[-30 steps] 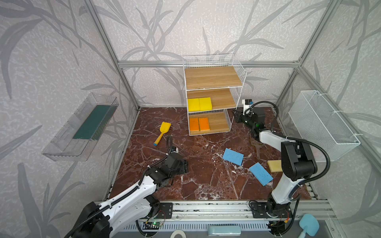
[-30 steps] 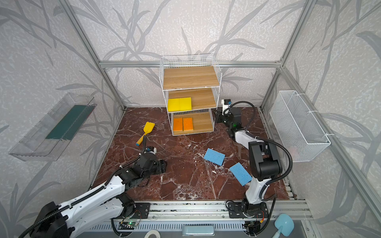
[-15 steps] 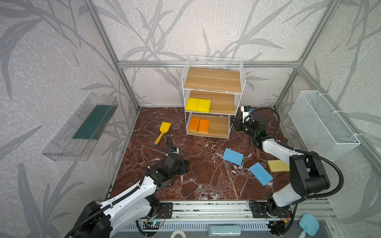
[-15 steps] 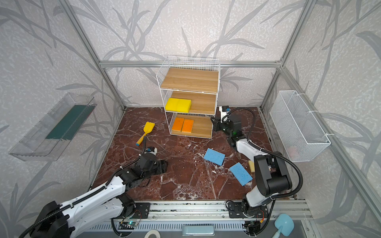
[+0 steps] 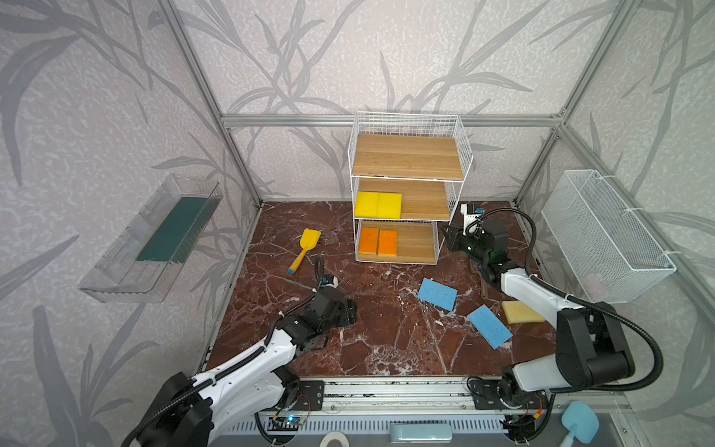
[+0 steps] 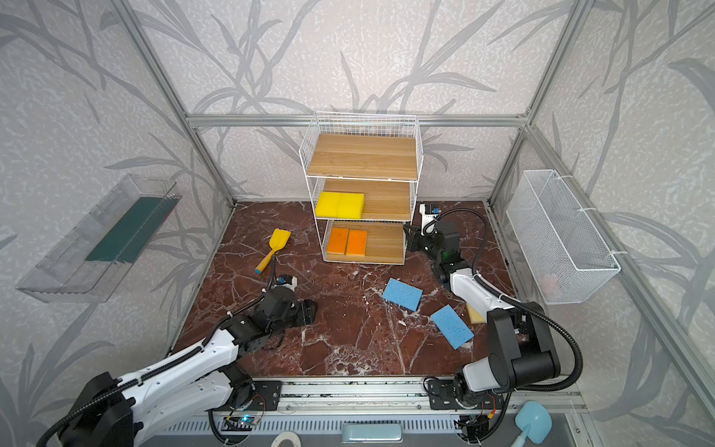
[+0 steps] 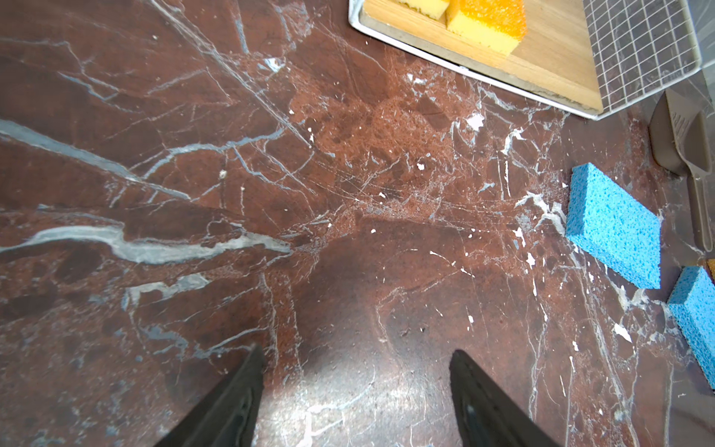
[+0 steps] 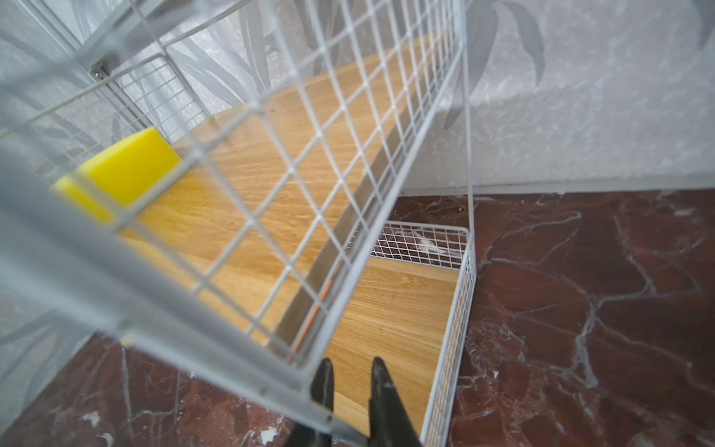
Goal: Place and organize the cleaning sponges onto the shelf
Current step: 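Move the right gripper down to the blue sponge nearer the shelf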
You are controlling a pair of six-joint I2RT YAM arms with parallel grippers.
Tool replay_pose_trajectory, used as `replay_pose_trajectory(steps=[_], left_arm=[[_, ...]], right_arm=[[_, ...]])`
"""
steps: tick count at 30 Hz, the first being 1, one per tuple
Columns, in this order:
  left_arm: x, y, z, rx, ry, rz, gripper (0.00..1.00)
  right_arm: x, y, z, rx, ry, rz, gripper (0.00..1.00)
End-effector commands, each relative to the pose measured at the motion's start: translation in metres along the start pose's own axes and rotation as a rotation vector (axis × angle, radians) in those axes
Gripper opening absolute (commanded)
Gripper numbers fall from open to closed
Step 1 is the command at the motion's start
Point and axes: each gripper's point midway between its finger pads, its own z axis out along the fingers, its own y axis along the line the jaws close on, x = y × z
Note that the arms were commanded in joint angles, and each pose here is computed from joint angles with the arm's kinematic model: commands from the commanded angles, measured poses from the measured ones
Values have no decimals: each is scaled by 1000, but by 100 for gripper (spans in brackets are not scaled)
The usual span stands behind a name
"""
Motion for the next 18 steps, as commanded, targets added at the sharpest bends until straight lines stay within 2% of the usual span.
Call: replay_pose_trajectory(steps=[1,3,6,9,12,15,18], left_arm=[[1,-7,4,23,17,2,77],[1,-13,8,35,30,7,76],[1,-19,15,36,48,15,74],[0,-28,23,44,53,26,73],[0,-37,31,51,62,41,72],[1,-45,39,58,73,60,72],[1,-52,48,69,82,69,75]], right_arm=[[-18,3,-7,-4,-28,94,51],[-17,5,-10,-8,-20,96,61],[-8,4,-21,16,7,117,65],[14,-3,-41,77,64,145,66],[36,-17,-71,172,55,183,66],[59,-29,-98,241,33,243,61],[85,-28,-109,248,117,281,57]])
